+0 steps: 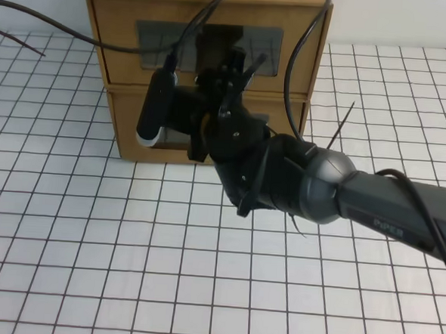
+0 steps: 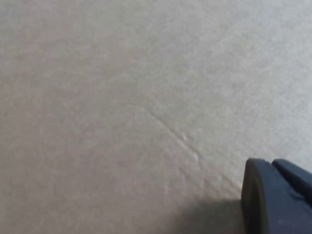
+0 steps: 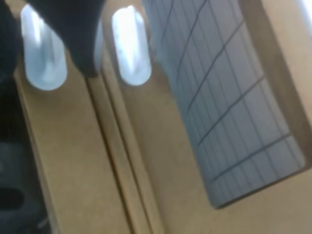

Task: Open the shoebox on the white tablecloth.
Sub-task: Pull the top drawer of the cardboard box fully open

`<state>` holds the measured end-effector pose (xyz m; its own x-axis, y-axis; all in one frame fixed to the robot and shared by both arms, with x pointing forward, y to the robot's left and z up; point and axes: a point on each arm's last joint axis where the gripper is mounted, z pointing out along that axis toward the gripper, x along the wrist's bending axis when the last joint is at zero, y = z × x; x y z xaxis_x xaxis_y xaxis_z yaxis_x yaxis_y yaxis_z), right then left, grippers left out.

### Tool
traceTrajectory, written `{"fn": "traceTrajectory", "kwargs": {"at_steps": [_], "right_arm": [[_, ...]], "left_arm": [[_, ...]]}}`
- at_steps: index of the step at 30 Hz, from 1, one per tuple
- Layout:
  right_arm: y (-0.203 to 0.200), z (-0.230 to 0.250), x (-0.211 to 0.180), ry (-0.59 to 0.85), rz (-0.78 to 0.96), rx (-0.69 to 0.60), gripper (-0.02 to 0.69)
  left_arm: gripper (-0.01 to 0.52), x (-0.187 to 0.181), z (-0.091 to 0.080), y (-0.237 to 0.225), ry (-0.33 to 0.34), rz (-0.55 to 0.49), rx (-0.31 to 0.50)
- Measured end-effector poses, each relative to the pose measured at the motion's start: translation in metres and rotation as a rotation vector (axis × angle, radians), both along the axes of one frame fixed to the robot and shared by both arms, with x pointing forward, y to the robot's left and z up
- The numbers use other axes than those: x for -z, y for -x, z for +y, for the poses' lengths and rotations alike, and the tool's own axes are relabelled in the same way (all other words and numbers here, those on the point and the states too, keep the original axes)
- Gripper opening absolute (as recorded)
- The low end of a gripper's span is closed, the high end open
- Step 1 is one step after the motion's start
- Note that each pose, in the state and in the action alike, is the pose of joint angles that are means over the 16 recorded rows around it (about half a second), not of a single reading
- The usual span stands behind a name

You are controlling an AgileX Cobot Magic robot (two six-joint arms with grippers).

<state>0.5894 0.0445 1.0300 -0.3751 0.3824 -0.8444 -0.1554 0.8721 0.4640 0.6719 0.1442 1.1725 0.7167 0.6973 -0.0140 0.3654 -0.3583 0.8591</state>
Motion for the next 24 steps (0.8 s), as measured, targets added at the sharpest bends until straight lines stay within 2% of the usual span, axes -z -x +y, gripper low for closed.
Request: {"fn": "traceTrajectory", "kwargs": {"at_steps": [10, 24], "right_arm": [[-0.0063, 0.0, -0.0014, -0.006, -0.01, 0.001, 0.229], [-0.0076, 0.0002, 0.0003, 0.026, -0.016, -0.001, 0.04]], "left_arm": [[-0.002, 0.0005, -0.0001, -0.0002, -0.001, 0.002, 0.001], [-0.002, 0.0006, -0.0001, -0.0002, -0.001, 0.002, 0.001]]}}
